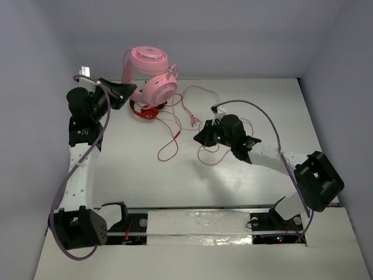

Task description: Wrap the headphones

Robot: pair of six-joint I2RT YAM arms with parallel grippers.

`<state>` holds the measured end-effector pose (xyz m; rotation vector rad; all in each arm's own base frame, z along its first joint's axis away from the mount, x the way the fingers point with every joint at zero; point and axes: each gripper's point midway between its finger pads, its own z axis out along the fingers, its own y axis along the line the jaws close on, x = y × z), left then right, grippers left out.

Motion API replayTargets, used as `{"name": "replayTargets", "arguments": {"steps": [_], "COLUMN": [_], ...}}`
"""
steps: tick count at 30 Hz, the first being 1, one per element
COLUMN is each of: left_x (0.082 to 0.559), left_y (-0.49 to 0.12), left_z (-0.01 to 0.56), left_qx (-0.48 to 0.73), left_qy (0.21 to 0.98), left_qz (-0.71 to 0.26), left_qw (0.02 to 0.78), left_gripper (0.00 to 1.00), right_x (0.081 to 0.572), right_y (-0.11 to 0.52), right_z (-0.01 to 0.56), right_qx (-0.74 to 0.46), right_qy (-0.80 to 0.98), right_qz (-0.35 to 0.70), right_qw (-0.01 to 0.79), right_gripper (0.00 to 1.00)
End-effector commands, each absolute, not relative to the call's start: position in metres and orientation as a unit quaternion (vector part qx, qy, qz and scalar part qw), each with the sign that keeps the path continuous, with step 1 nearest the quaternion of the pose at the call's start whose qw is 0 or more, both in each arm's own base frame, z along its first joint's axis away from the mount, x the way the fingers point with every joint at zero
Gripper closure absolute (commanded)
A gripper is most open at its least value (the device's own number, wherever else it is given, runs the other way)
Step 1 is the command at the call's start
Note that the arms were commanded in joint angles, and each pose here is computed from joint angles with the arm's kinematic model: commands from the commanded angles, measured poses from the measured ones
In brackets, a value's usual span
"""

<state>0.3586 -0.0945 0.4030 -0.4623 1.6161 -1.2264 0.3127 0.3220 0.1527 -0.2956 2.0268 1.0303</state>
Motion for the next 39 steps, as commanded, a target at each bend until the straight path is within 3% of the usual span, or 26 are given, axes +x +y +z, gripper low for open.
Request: {"name": "replayTargets", "arguments": {"steps": [1,11,19,25,32,39], "left_x": [0.364,0.372,0.377,0.376,0.357,0.345], "left_y": [-0.077,-0.083,-0.094,-0.127,-0.158,-0.166], "left_z": [0.387,0.292,0.248,0.215,0.209,0.252], "left_qx": [-0.241,-0.281,-0.262,-0.191,-0.093,-0.038], "left_qy": [0.655,0.707,0.754,0.806,0.834,0.823], "left_qz": [-0.456,-0.33,-0.233,-0.208,-0.247,-0.27], "left_qw": [0.552,0.559,0.556,0.52,0.484,0.499], "left_gripper": [1.0,1.0,1.0,1.0,1.0,1.0], "right_x": [0.327,0.264,0.214,0.211,0.233,0.232], "right_y": [0.285,0.295,0.309,0.303,0.284,0.273], "right_z": [0.155,0.153,0.216,0.25,0.279,0.289], "right_qx": [-0.058,-0.145,-0.24,-0.27,-0.246,-0.232], "right_qy": [0.854,0.883,0.863,0.85,0.837,0.836], "right_qz": [0.299,0.213,0.172,0.148,0.088,0.08], "right_qw": [0.422,0.392,0.411,0.428,0.481,0.491], "right_gripper": [1.0,1.0,1.0,1.0,1.0,1.0]}}
